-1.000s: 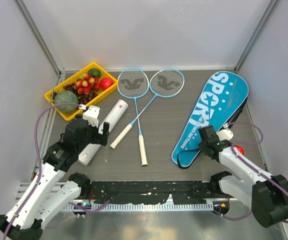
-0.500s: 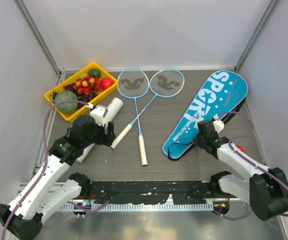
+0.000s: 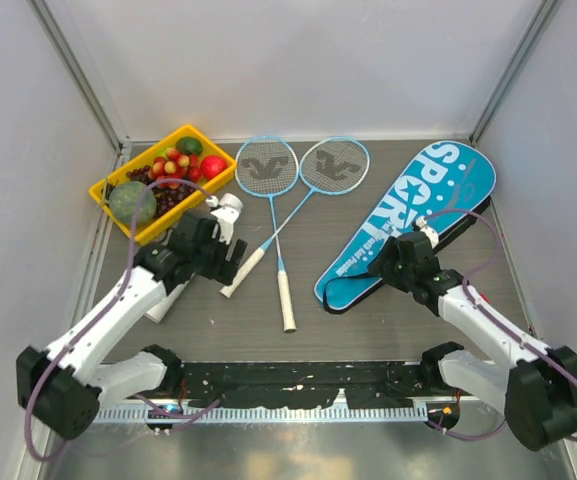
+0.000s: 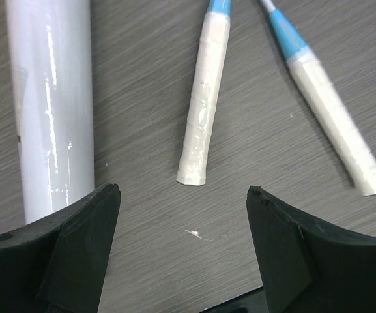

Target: Pack up the badminton gear

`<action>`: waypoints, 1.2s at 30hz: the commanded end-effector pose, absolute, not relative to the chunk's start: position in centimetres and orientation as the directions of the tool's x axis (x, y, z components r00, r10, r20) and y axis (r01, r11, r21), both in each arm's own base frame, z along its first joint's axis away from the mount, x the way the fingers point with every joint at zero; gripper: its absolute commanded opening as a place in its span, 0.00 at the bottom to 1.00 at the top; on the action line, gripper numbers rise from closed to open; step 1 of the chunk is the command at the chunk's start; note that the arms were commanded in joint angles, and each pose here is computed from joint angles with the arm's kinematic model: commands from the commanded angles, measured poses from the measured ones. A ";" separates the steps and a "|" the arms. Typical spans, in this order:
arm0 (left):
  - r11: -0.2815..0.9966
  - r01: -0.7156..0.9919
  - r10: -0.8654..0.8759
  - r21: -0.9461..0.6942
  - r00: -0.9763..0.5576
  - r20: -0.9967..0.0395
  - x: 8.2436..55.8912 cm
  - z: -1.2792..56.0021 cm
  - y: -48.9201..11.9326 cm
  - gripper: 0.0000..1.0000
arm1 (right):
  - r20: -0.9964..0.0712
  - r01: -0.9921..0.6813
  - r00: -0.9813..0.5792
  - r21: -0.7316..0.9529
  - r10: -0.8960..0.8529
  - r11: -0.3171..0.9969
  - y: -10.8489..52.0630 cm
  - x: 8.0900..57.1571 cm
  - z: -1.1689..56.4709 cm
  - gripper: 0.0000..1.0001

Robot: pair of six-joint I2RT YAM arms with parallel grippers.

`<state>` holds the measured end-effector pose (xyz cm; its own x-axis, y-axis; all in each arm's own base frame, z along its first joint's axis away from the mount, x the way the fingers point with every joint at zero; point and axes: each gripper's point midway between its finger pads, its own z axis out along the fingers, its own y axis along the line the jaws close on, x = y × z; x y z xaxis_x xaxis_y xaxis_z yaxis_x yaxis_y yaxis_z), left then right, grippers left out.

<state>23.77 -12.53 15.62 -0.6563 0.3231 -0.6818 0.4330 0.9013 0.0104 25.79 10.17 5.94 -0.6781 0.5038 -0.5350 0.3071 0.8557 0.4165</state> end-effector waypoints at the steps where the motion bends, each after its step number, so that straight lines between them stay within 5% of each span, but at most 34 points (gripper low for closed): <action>1: 0.860 0.508 0.443 0.052 -0.690 -0.572 24.4 13.9 -13.1 0.81 | -0.652 0.091 -0.619 0.493 0.437 0.865 11.7 26.6 11.8 0.69; 12: 0.872 0.490 0.457 0.015 -0.800 -0.388 26.7 7.4 -15.1 0.75 | -0.769 -0.147 -0.471 0.551 0.432 0.821 12.4 24.6 20.7 0.77; 36: 0.867 0.498 0.495 0.040 -0.845 -0.203 25.8 2.9 -17.9 0.51 | -0.778 -0.202 -0.452 0.566 0.436 0.799 12.5 23.0 22.5 0.78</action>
